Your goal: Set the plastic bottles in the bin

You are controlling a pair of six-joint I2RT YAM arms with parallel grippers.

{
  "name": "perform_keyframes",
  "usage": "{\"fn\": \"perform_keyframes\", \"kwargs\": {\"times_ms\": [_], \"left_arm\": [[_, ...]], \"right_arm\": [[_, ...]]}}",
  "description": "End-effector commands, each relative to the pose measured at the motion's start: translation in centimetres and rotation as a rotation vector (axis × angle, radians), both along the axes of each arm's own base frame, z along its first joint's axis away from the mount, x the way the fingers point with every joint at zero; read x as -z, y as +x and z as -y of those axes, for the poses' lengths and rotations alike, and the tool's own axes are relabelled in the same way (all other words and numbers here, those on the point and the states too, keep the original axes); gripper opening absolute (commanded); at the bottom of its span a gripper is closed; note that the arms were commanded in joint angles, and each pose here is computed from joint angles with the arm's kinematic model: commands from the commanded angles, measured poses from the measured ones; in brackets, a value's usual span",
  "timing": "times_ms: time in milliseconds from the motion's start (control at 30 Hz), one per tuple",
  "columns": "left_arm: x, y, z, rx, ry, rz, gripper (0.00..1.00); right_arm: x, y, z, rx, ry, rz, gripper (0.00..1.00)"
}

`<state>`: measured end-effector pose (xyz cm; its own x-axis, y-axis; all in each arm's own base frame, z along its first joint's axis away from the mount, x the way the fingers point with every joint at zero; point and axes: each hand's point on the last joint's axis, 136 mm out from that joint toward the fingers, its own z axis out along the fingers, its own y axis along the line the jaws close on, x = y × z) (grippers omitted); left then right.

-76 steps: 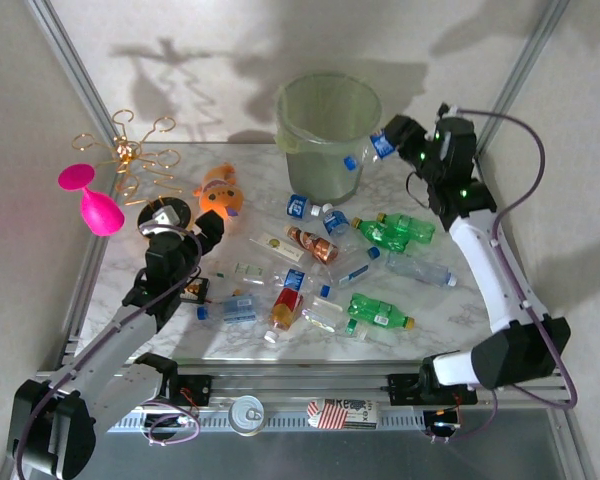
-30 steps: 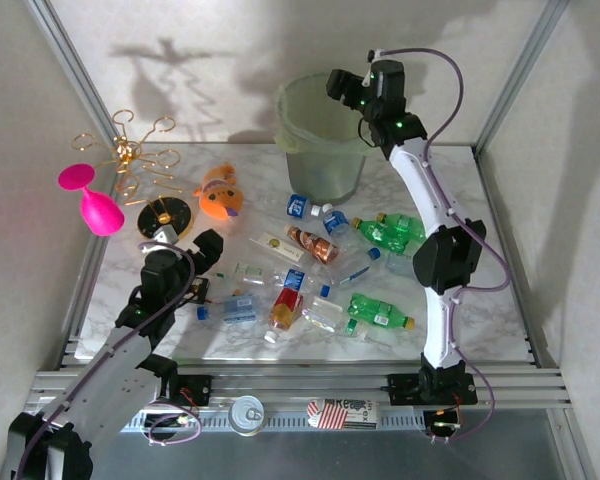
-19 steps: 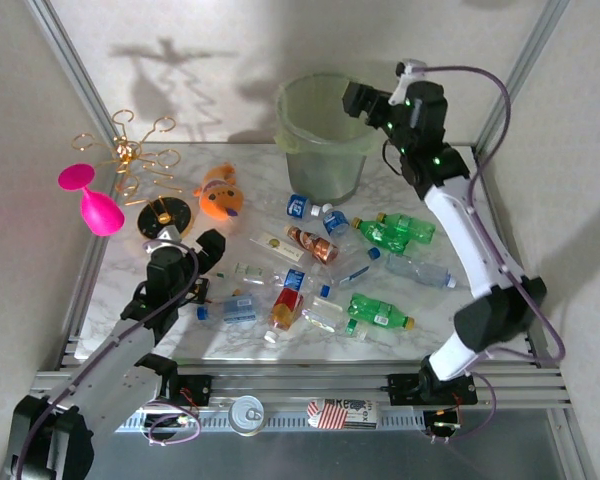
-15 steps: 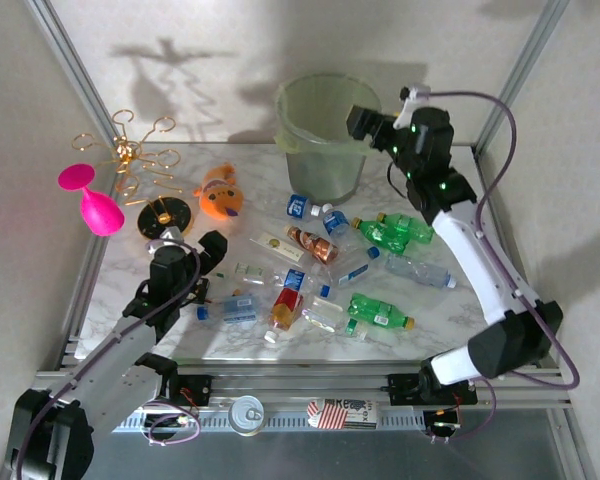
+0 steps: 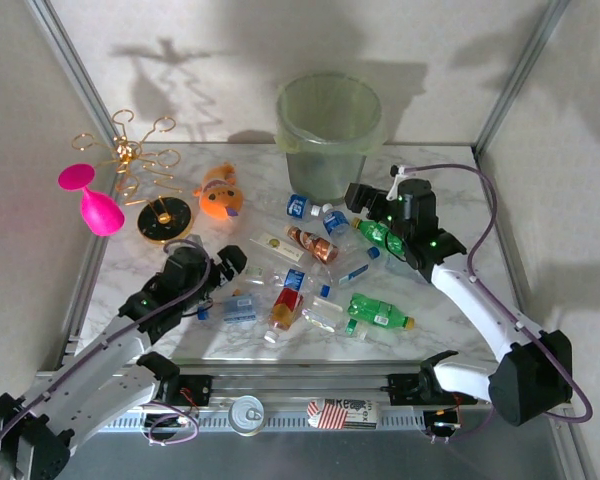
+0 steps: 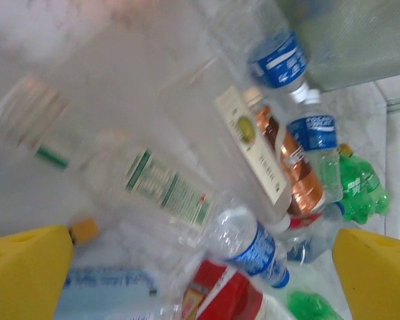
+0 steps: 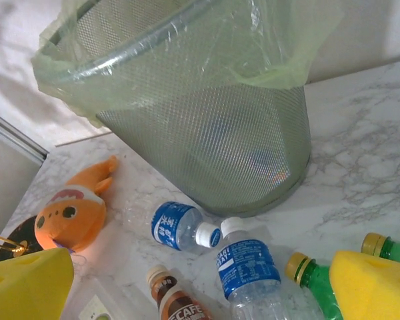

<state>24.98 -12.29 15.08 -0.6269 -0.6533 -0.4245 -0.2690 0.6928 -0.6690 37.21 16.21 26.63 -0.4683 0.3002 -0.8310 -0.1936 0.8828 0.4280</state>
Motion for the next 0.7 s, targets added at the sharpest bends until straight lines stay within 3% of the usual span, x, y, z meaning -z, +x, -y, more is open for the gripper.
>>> {"fn": "perform_keyframes", "kwargs": {"times_ms": [0,300,667], "left_arm": [[1.5,-3.0,-2.1,-0.142,-0.025,-0.147,1.00],[4.2,-8.0,-4.4,-0.308,-0.106,-0.342,1.00],[6.6,-10.1,-4.6,-0.495,-0.217,-0.508,1.00]], "right_arm": [[-0.2,0.0,0.2,0.026,0.028,0.028,0.99],[2.8,-0.6,2.4,0.101,-0.095,-0.005,0.99],[6.0,-1.0,2.8,0.105,-0.138,-0.075,0.99]]}}
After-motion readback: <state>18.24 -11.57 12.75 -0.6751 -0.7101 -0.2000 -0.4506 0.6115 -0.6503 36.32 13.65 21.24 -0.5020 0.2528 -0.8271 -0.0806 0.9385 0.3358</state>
